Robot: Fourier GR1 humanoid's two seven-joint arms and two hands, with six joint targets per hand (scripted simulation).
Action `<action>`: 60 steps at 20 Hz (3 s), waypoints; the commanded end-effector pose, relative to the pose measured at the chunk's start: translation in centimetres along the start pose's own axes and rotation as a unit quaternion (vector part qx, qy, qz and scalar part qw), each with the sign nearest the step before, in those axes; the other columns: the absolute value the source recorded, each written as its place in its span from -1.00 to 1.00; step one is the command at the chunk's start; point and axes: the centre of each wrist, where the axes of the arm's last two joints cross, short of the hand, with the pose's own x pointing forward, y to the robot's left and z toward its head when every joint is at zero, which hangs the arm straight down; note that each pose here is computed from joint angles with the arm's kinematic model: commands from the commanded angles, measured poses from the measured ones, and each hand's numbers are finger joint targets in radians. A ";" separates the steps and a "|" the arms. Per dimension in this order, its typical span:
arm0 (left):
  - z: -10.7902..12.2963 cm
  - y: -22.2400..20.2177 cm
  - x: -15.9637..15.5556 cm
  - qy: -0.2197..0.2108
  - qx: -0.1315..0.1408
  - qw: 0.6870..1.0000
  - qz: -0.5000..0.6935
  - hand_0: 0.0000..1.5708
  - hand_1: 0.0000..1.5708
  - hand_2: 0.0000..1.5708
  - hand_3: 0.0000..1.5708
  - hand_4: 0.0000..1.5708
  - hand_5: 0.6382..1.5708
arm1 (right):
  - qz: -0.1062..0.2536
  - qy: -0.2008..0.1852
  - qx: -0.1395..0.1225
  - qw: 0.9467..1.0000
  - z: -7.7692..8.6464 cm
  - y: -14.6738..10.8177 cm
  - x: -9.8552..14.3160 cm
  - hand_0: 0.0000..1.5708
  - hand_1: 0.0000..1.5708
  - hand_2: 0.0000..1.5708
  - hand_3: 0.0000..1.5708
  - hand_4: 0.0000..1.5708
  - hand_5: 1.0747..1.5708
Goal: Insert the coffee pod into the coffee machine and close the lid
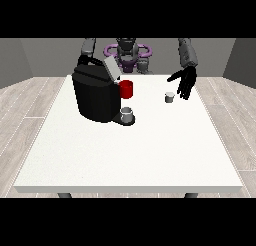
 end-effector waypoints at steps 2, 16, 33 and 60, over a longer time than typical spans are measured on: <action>-1.5 -0.7 -0.4 -0.011 -0.005 0.999 -0.036 -1.00 -1.00 -0.63 -1.00 -1.00 1.00 | -0.003 0.004 -0.017 1.000 -1.1 1.0 -0.2 -1.00 -1.00 -1.00 -1.00 -1.00 1.00; -3.9 -3.9 1.0 -0.009 -0.003 0.981 -0.195 0.04 0.04 0.22 0.02 -0.53 1.00 | 0.009 0.015 0.029 0.999 -1.7 1.0 -1.7 -1.00 -1.00 -1.00 -1.00 -1.00 1.00; -6.2 -4.1 1.9 -0.025 -0.053 0.971 -0.230 0.51 0.51 0.64 0.55 -0.36 1.00 | 0.035 0.066 -0.012 0.997 -1.5 -0.1 -4.8 -1.00 -1.00 -1.00 -1.00 -1.00 1.00; -11.8 3.2 17.9 -0.075 -0.076 0.987 -0.121 0.25 0.25 0.53 0.75 -0.35 1.00 | 0.029 0.070 0.010 0.997 -1.3 0.3 -5.7 -1.00 -1.00 -1.00 -1.00 -1.00 1.00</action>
